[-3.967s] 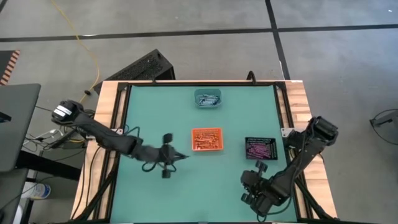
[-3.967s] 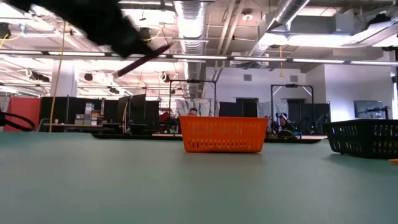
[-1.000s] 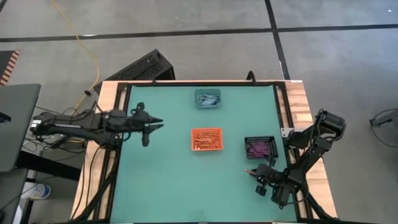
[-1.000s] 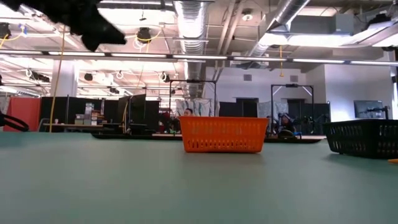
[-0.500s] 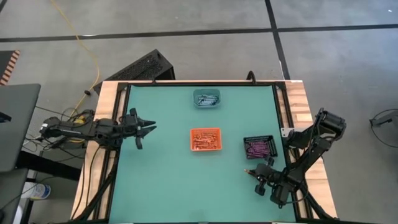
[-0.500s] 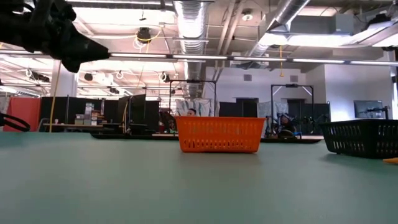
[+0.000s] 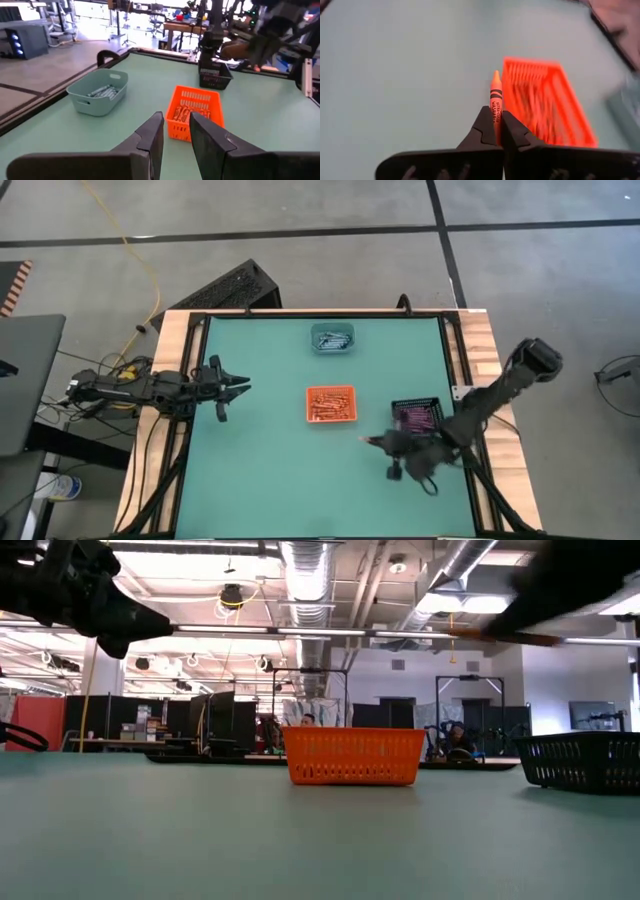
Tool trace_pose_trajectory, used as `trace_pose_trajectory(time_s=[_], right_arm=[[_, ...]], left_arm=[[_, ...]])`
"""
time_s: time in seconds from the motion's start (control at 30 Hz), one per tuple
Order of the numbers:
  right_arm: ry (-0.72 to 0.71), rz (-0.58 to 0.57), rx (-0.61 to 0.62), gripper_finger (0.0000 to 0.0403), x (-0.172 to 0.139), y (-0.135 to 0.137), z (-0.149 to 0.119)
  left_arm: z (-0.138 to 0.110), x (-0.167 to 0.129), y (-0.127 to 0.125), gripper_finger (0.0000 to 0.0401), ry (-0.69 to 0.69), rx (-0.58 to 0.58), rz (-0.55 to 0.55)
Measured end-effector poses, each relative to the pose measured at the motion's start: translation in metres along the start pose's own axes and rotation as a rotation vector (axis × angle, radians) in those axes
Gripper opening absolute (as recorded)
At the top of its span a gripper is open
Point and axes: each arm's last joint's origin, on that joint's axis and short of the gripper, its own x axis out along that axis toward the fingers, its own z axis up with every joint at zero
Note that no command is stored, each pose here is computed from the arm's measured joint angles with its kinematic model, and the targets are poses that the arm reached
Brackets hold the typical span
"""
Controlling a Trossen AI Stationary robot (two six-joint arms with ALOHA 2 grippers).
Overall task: Sort crayons
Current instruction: Put the orange crayon into the orange bin
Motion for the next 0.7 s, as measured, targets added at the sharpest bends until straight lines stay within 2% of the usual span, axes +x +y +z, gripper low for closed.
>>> trace_pose_trajectory(time_s=[0.17,0.37,0.53,0.7], right_arm=[[-0.073,0.102,-0.125,0.0001,0.044,-0.045,0.028],[-0.112,0.219,-0.139,0.0001,0.096,-0.098,0.028],[-0.114,0.299,-0.153,0.0002,0.121,-0.114,0.018],[-0.071,0.278,-0.147,0.0005,0.134,-0.122,0.008]], left_arm=[[0.000,0.000,-0.001,0.0083,0.002,-0.007,-0.032],[0.001,0.000,-0.001,0.0083,-0.005,-0.004,-0.033],[0.000,0.000,-0.001,0.0083,-0.001,-0.011,-0.043],[0.000,0.000,-0.002,0.0083,0.001,-0.010,-0.060]])
